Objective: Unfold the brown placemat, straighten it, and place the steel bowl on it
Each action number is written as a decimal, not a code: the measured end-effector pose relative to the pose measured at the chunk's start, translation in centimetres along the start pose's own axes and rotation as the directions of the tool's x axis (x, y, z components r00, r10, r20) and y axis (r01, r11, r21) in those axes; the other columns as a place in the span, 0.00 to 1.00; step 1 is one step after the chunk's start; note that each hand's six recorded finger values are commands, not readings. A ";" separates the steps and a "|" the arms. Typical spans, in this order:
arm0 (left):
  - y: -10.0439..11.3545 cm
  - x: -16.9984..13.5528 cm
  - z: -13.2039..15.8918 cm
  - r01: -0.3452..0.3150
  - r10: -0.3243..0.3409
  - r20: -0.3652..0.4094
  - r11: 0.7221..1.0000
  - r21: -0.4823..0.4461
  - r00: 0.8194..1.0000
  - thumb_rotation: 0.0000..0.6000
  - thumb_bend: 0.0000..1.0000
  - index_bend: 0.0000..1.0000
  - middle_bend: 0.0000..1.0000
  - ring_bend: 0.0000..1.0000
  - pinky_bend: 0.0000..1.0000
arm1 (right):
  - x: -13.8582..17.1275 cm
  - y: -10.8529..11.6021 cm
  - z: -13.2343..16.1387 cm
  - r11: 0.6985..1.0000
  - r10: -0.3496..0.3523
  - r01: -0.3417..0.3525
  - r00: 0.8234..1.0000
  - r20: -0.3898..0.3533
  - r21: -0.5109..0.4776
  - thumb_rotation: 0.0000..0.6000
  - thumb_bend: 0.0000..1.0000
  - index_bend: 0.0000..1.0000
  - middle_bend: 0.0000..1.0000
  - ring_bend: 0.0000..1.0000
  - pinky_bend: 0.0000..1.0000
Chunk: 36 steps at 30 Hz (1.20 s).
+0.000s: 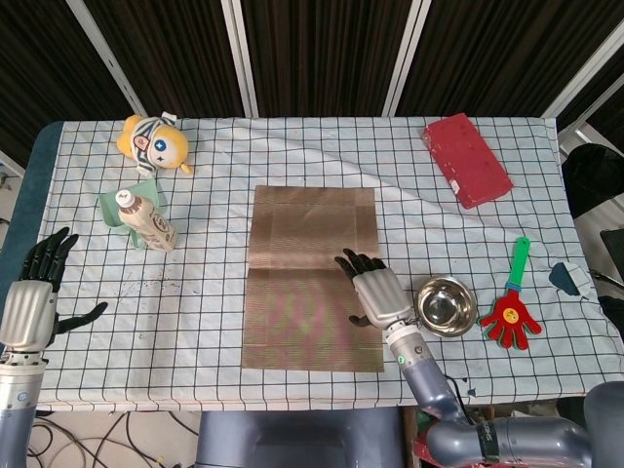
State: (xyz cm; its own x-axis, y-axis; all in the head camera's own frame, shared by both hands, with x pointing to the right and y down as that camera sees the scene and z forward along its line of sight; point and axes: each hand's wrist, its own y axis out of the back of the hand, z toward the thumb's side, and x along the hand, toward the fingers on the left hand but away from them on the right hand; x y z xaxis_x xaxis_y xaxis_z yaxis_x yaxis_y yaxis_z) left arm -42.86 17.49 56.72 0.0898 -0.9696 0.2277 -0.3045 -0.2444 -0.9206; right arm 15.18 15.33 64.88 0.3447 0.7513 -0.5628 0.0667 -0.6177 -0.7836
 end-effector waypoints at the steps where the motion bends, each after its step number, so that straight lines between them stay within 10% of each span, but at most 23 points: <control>1: 0.0 0.0 0.0 -0.001 0.001 0.002 1.000 -0.002 1.000 1.00 0.04 0.00 0.00 0.02 0.07 | 0.6 -0.4 0.0 1.000 0.007 -0.007 1.000 -0.017 0.005 1.00 0.03 0.19 0.06 0.12 0.22; 10: 0.1 0.0 0.2 -0.009 0.010 0.013 1.000 -0.007 1.000 1.00 0.04 0.00 0.00 0.02 0.07 | 4.4 -3.0 -0.5 0.995 0.060 -0.049 0.990 -0.126 0.090 1.00 0.04 0.21 0.06 0.12 0.22; 36: 0.0 0.0 0.3 -0.017 0.017 0.019 1.000 -0.007 1.000 1.00 0.04 0.00 0.00 0.02 0.07 | 6.9 -7.0 -2.7 0.983 0.152 -0.144 0.986 -0.067 0.110 1.00 0.09 0.21 0.06 0.12 0.22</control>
State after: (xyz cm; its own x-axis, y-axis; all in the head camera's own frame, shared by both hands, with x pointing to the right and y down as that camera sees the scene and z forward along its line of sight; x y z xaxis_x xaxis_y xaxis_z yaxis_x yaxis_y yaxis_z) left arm -42.60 17.46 56.67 0.1024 -0.9733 0.2056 -0.3125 -0.2277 -0.9222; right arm 19.59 24.22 67.15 0.4127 0.6317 -0.6562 -0.0874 -0.6897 -0.7188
